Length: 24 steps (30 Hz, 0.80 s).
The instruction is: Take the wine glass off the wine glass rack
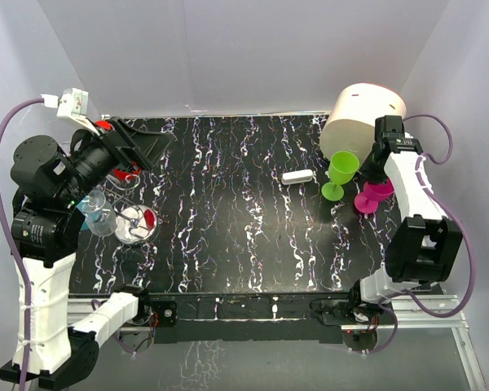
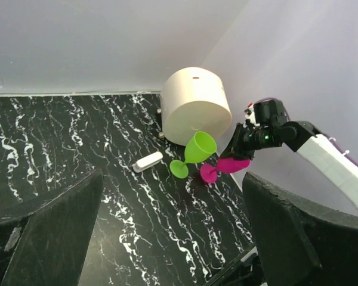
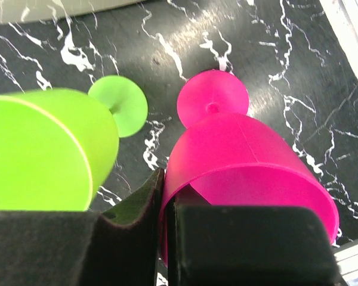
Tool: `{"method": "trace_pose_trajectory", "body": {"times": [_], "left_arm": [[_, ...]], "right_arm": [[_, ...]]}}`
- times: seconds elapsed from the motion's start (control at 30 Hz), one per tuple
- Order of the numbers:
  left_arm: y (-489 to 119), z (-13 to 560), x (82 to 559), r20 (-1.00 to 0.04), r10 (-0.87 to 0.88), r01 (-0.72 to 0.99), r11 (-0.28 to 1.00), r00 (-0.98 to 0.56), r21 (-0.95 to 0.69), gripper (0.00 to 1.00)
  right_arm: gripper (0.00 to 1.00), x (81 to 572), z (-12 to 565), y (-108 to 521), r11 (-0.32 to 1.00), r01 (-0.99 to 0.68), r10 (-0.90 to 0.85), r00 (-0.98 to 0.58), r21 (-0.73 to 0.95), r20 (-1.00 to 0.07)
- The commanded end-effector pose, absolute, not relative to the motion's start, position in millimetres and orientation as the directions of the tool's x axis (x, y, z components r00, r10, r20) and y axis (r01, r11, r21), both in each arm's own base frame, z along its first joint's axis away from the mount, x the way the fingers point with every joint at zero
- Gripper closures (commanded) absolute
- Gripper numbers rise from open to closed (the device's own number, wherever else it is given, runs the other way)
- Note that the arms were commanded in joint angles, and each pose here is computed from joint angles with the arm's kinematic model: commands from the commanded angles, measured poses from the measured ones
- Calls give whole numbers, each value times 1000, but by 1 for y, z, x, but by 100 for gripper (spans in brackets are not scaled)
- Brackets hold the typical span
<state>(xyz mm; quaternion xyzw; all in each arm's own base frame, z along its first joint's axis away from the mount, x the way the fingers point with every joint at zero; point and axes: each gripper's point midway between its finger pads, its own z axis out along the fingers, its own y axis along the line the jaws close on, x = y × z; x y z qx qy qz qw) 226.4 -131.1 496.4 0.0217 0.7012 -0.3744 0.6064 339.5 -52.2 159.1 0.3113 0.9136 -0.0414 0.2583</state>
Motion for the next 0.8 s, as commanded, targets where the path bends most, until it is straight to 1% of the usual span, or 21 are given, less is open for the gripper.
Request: {"method": "trace_pose_trajectory", "body": {"times": [0.0,0.2,0.5,0.63,0.77], "left_arm": [[-125,496,224,-895,-385,468,762,-227,-447,1],[-129,487,225,-894,-372,475,757,-251,-449,1],[-125,482,232,-900,-356,444,784,-252,-435,1],[-123,479,234,-898,-359,430,790,-254,-437,1],[-122,478,236,-895,-363,418,793,-259,-443,1]], "right_arm": [[100,380,190,-58,814,559,533,-610,159,-586],[100,391,185,-67,815,565,520,-617,127,-591],[100,393,168,-64,823,555,520,-652,119,-553],[97,394,162,-63,826,551,518,-661,117,-542],[92,392,157,-66,826,554,517,-667,107,-536]]}}
